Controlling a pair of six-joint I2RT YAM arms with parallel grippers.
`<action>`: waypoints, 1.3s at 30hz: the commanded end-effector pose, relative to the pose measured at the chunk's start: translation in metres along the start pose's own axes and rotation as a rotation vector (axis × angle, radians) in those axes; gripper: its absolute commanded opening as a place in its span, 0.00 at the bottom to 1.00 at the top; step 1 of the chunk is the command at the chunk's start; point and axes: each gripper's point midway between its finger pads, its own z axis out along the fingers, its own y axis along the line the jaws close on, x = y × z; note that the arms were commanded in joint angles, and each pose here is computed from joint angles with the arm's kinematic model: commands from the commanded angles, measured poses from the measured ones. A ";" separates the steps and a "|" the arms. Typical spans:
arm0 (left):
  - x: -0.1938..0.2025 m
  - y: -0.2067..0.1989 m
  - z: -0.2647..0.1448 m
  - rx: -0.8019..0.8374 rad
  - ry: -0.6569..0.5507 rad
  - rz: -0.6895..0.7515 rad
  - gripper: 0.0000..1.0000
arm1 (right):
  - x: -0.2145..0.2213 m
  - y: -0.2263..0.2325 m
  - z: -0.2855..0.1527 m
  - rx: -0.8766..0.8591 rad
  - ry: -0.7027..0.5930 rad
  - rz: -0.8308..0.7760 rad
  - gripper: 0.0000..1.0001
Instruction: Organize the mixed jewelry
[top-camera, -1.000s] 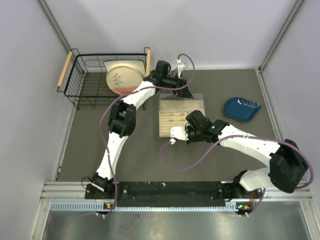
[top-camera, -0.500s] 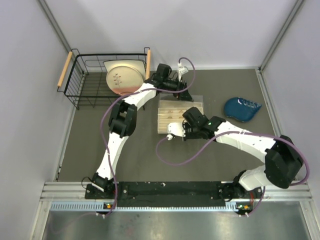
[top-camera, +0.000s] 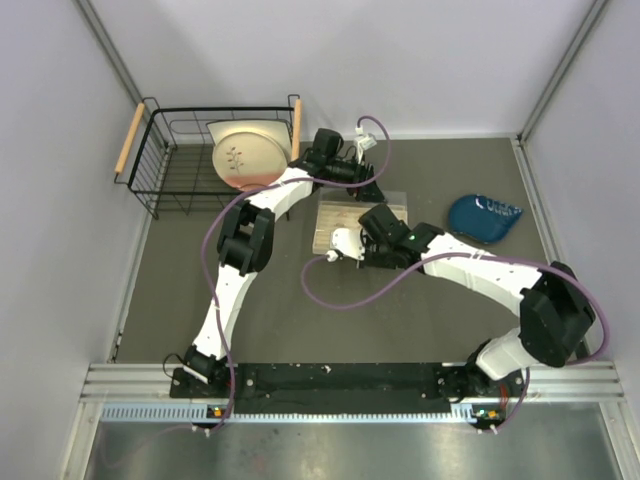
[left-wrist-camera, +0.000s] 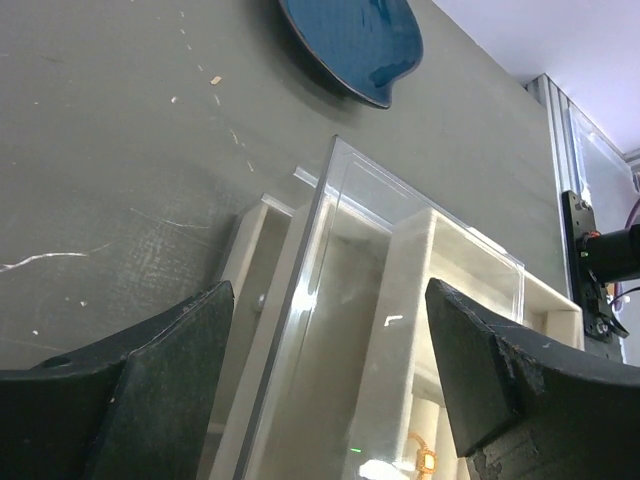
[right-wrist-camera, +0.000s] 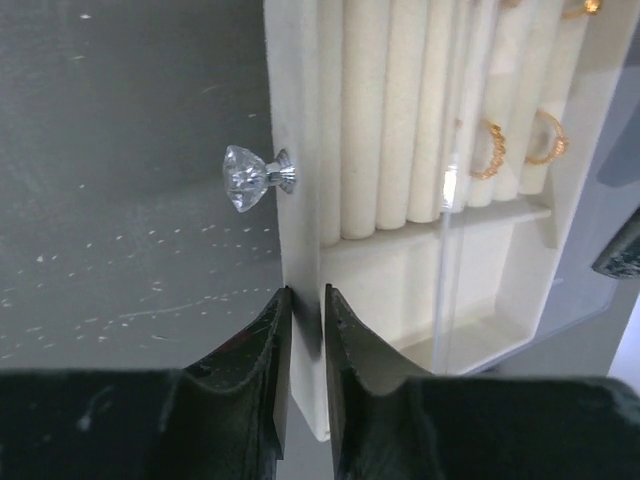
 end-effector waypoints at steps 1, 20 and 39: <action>0.001 -0.017 0.005 0.023 0.016 -0.003 0.83 | -0.029 -0.052 -0.014 0.177 -0.071 0.069 0.20; -0.011 -0.025 0.000 0.020 -0.004 0.015 0.83 | -0.019 -0.011 -0.034 0.005 -0.084 0.162 0.41; -0.014 -0.023 0.003 0.021 -0.011 0.008 0.83 | -0.006 0.018 0.038 -0.149 -0.006 0.158 0.38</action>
